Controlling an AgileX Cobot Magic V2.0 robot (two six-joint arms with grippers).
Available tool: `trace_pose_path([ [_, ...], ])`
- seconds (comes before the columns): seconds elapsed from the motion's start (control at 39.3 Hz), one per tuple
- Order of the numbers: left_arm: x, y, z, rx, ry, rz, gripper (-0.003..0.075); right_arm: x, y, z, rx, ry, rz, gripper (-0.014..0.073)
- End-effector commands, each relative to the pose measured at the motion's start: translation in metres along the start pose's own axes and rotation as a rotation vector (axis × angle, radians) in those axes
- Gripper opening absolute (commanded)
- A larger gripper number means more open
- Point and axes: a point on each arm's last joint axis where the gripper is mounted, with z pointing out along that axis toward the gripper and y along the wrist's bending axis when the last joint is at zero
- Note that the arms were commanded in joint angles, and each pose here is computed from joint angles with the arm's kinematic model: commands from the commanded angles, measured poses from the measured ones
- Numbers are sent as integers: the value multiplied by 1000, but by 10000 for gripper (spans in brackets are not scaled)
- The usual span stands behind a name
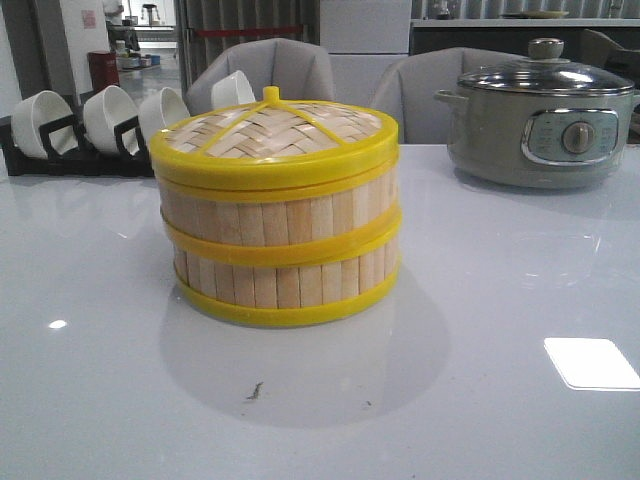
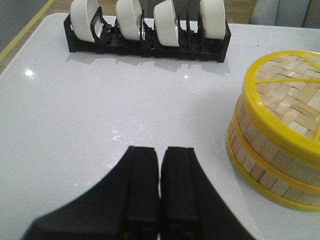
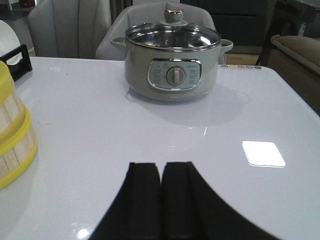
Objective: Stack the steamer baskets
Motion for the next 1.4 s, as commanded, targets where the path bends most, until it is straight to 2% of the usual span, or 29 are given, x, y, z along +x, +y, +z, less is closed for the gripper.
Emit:
trace_pose_path([
  [0.0, -15, -4, -3, 37, -104, 0, 95, -19, 0, -1, 3, -123, -8, 71],
  [0.58, -16, -4, -3, 30, -107, 20, 95, -19, 0, -1, 4, -122, -8, 71],
  [0.71, -15, -2, -10, 25, -141, 47, 95, -19, 0, -1, 4, -122, -8, 71],
  [0.79, -11, -2, -16, 41, -204, 69, 95, -19, 0, -1, 4, -122, -8, 71],
  [0.97, 22, 1, -30, 105, -422, 57, 95, -19, 0, -1, 4, -122, -8, 71],
  [1.07, 50, 5, -38, 114, -501, 14, 95, -19, 0, -1, 4, -122, -8, 71],
  [1.37, 114, 14, -43, 113, -567, -57, 95, -19, 0, -1, 4, -122, -8, 71],
])
